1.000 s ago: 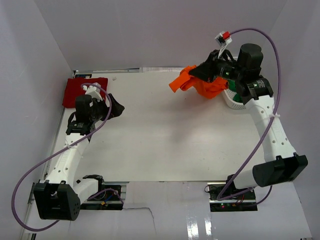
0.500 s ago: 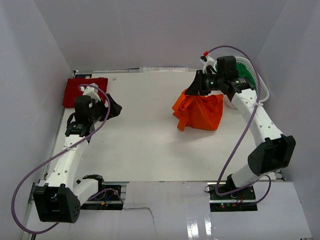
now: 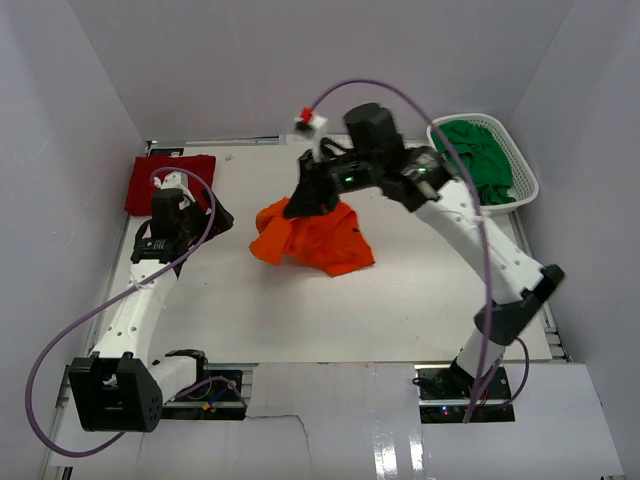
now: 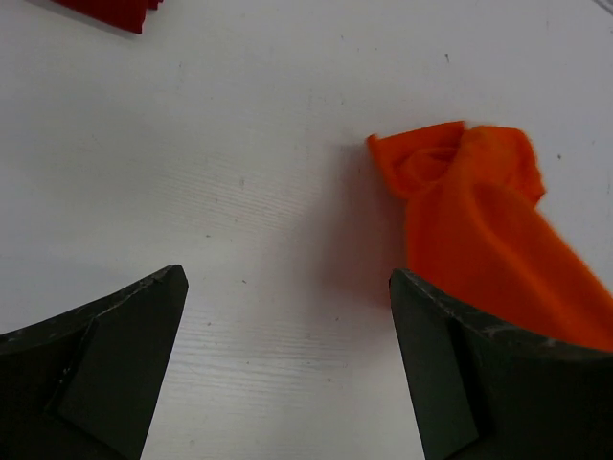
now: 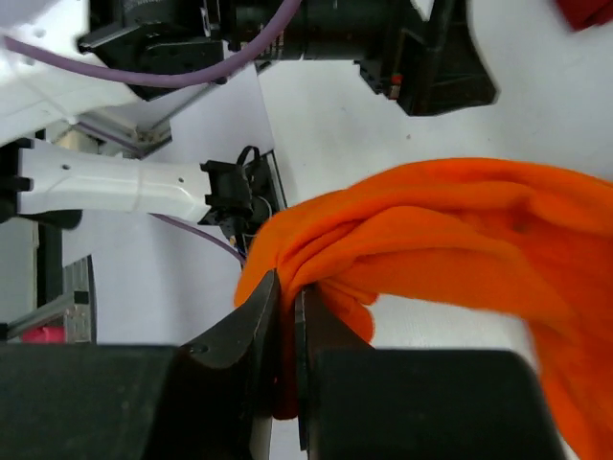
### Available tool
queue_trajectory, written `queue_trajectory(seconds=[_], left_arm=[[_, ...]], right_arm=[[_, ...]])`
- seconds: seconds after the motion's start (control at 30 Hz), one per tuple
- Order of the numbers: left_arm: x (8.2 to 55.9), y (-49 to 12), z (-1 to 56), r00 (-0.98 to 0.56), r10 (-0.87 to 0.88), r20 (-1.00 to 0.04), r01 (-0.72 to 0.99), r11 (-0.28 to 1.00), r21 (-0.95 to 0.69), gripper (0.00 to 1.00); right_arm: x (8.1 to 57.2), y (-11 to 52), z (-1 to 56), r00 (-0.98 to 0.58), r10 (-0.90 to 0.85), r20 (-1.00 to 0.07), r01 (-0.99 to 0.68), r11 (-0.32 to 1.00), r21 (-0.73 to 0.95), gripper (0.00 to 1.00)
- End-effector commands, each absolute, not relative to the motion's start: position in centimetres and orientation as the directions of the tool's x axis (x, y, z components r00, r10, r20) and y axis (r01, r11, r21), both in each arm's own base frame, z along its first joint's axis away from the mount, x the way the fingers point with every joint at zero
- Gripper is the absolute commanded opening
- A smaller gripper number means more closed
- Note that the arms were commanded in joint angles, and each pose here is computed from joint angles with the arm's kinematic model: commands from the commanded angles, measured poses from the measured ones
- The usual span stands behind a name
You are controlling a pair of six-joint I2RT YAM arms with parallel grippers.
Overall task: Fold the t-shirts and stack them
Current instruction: Move the tshirt to the center of the board
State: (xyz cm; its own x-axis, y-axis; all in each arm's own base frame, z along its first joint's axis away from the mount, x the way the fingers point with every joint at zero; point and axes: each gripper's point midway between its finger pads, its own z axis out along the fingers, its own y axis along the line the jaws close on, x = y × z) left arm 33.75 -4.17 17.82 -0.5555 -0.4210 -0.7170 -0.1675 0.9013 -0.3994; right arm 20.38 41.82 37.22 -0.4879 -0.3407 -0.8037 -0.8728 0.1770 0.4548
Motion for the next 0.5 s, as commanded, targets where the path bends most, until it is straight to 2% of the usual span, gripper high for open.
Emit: queue_trajectory(seconds=[0.0, 0.03, 0.1, 0.13, 0.23, 0.27, 0.3, 0.33, 0.4, 0.47], left_arm=[[33.7, -3.4, 20.8, -0.469, -0.437, -0.767, -0.171, 0.897, -0.407, 0.98], [33.7, -3.4, 20.7, -0.471, -0.436, -0.767, -0.173, 0.898, -0.404, 0.98], [33.8, -3.5, 20.7, -0.477, -0.436, -0.763, -0.170, 0.898, -0.406, 0.98], [33.9, -3.5, 20.6, -0.480, -0.435, -0.761, -0.170, 0.898, -0.406, 0.98], [33.9, -3.5, 20.6, -0.482, -0.435, -0.761, -0.170, 0.898, -0.405, 0.98], [33.9, -3.6, 20.7, -0.482, -0.435, -0.761, -0.166, 0.898, -0.408, 0.98], [33.9, -3.5, 20.5, -0.485, -0.430, -0.761, -0.165, 0.900, -0.404, 0.98], [33.9, -3.6, 20.4, -0.489, -0.429, -0.760, -0.163, 0.900, -0.403, 0.98], [33.9, -3.6, 20.3, -0.493, -0.423, -0.760, -0.159, 0.903, -0.400, 0.98], [33.8, -3.7, 20.2, -0.498, -0.422, -0.758, -0.156, 0.903, -0.400, 0.98]], right_arm=[[24.6, 31.2, 46.7, -0.375, -0.045, -0.926, -0.883, 0.323, 0.341, 0.08], [24.9, 29.1, 47.0, -0.403, -0.007, -0.915, -0.859, 0.346, 0.376, 0.08], [28.4, 26.4, 42.7, -0.499, 0.006, -0.866, -0.766, 0.465, 0.445, 0.08], [31.3, 24.1, 39.5, -0.558, 0.032, -0.830, -0.674, 0.566, 0.475, 0.08], [33.4, 23.8, 34.6, -0.638, 0.012, -0.770, -0.597, 0.624, 0.505, 0.08], [34.3, 23.4, 32.9, -0.662, 0.013, -0.749, -0.556, 0.663, 0.502, 0.14], [34.9, 23.5, 29.9, -0.710, -0.006, -0.704, -0.517, 0.683, 0.516, 0.33], [35.6, 23.1, 28.4, -0.726, -0.005, -0.688, -0.483, 0.716, 0.504, 0.47], [35.7, 22.6, 24.8, -0.776, -0.028, -0.631, -0.430, 0.755, 0.495, 0.91], [35.8, 21.9, 23.0, -0.786, -0.032, -0.618, -0.392, 0.798, 0.457, 0.90]])
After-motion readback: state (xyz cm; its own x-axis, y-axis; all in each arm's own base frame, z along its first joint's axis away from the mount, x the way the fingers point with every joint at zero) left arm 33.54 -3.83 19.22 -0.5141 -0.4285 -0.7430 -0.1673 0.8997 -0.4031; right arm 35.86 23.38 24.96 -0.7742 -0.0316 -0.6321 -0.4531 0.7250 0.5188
